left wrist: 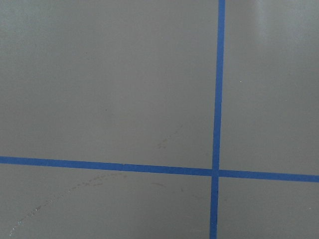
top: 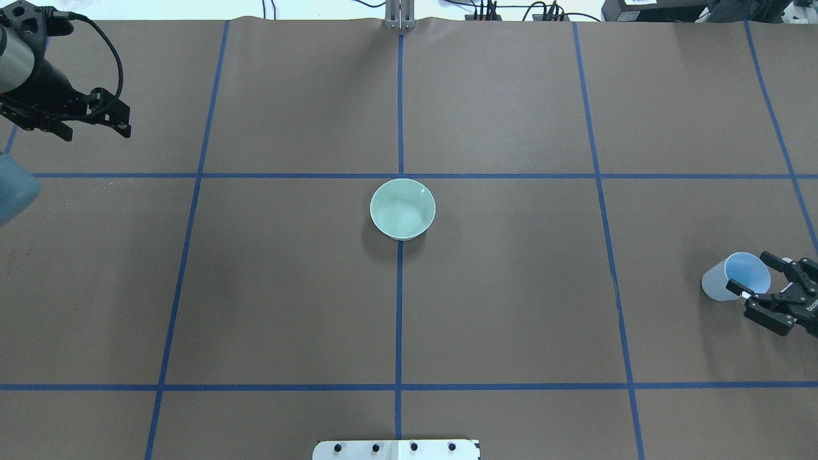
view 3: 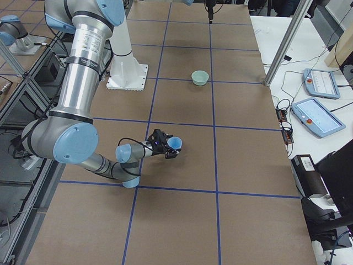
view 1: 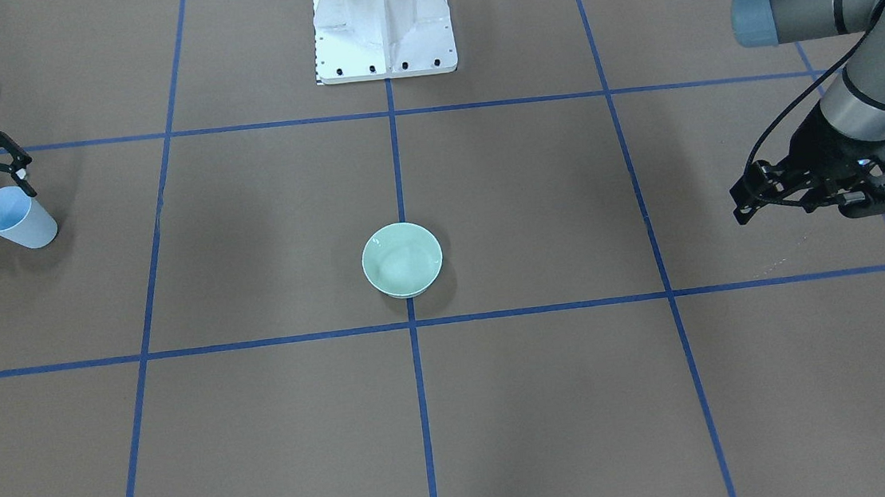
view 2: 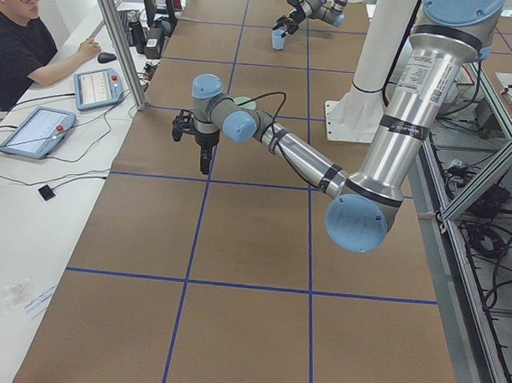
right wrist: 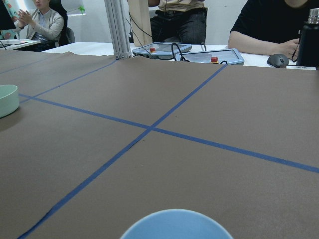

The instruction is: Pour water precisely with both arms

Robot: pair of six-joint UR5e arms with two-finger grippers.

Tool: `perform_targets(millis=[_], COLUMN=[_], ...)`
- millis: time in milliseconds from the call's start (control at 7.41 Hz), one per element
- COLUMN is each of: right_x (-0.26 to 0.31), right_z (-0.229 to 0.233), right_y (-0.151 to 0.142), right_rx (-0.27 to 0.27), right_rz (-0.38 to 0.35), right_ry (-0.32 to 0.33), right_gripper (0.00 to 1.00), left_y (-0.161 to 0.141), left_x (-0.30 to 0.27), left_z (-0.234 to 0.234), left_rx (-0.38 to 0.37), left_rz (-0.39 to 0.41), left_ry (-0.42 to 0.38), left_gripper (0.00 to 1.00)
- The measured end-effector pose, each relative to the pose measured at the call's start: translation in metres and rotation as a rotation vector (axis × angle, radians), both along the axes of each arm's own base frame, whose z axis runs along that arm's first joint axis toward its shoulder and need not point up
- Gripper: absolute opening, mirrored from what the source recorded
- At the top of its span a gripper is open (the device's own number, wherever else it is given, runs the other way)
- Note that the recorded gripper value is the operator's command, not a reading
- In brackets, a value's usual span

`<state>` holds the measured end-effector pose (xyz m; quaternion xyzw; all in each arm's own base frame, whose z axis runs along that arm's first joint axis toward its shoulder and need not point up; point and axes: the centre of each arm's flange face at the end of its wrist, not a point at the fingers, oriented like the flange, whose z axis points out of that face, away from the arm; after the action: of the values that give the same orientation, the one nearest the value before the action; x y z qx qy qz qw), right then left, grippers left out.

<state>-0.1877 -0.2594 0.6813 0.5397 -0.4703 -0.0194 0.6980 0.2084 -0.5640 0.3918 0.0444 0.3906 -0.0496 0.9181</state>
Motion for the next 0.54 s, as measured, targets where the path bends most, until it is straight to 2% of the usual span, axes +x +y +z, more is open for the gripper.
perform_targets(millis=[270,540], right_x=[0.02,0.047], right_z=[-0.019,-0.048], right_y=[0.005,-0.015], right_rx=[0.021,0.027], right_rz=[-0.008,-0.025], right_ry=[-0.016,-0.004], right_gripper=[0.99,0.99], left_y=[0.0,0.0], left_x=[0.0,0.0], left_z=[-0.001,-0.002], left_rx=[0.0,0.002], left_rz=[0.0,0.001], left_ry=[0.001,0.002], left_gripper=[1.0,1.0])
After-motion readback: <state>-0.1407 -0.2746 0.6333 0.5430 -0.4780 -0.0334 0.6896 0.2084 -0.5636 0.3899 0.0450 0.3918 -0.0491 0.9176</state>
